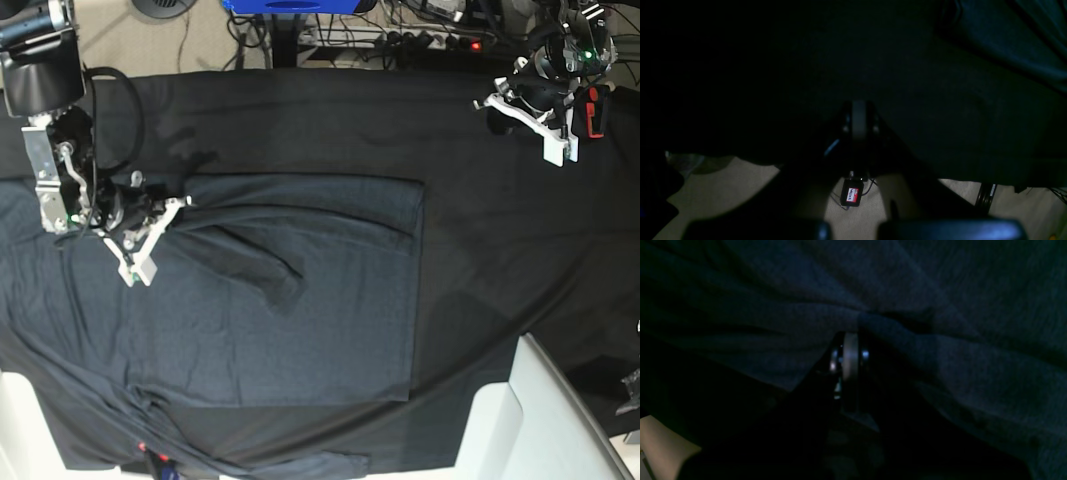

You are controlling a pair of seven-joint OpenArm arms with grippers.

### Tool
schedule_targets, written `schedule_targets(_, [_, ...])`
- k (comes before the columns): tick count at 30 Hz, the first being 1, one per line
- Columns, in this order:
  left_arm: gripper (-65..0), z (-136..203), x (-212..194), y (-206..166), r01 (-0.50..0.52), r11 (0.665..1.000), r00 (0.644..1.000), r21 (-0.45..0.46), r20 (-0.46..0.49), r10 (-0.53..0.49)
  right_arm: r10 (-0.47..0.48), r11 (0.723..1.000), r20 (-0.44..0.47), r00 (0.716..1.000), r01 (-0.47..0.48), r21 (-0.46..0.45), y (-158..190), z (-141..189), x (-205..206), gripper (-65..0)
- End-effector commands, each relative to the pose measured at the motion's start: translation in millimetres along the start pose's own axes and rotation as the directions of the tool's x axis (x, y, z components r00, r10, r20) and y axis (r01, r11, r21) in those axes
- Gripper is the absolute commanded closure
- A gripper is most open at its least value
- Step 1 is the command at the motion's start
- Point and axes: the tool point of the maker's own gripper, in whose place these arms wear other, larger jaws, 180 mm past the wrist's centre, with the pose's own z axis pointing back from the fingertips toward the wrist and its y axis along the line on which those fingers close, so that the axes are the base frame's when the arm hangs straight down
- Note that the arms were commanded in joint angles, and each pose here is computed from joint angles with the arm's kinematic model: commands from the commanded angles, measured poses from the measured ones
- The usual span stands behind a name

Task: Fold the T-shirt properly

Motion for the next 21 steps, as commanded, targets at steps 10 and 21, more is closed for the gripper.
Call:
schedule_targets(10, [0.0,4,9,0,0.009,1.0,0.999,-0.005,0.032,-0.009,0.085,0.991,0.07,0.994,-0.077,-0.111,-24,4,24,-0.5])
schedule_targets(21, [0.0,3,10,-1,0.011,1.0,0.999,-0.008,0.032,-0.01,0.094,0.991,0.158,0.983,-0.077,-0.113,-24,7,43,-0.3])
